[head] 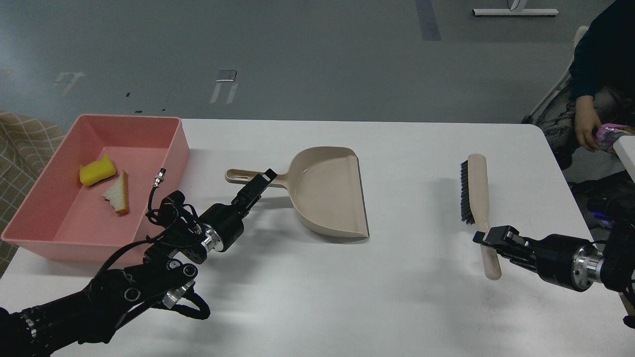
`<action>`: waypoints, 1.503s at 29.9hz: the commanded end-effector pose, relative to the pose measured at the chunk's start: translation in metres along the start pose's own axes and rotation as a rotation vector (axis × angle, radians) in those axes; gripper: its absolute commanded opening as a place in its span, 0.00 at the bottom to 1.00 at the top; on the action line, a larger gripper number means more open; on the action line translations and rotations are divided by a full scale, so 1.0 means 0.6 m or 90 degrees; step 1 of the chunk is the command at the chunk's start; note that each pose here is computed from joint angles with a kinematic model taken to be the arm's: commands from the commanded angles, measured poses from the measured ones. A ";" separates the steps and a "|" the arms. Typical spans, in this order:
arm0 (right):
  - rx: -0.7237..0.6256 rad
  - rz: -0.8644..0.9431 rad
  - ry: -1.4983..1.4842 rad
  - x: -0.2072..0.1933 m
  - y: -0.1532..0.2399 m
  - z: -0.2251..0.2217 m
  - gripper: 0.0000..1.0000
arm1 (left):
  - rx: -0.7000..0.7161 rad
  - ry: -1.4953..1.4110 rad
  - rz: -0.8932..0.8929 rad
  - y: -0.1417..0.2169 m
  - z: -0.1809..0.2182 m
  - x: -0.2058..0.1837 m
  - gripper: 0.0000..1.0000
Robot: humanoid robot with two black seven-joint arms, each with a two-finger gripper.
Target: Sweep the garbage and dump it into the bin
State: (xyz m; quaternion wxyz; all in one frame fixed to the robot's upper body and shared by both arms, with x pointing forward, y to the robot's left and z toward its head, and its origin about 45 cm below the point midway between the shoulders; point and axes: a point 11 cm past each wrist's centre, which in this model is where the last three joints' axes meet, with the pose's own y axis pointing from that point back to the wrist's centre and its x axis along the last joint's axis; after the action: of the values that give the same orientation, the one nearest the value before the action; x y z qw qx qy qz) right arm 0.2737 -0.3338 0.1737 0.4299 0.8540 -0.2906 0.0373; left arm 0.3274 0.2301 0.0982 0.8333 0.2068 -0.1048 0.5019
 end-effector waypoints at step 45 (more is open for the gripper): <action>0.189 0.272 -0.060 0.232 0.133 -0.140 0.99 | -0.217 0.028 0.049 0.107 0.196 0.237 0.98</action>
State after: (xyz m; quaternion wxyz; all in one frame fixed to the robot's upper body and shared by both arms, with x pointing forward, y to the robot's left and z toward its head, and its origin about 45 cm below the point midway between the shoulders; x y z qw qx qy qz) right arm 0.3341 -0.3735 0.3030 0.3234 0.8334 -0.4340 0.1117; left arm 0.3238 0.3088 0.2394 0.8490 0.1106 -0.1900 0.4805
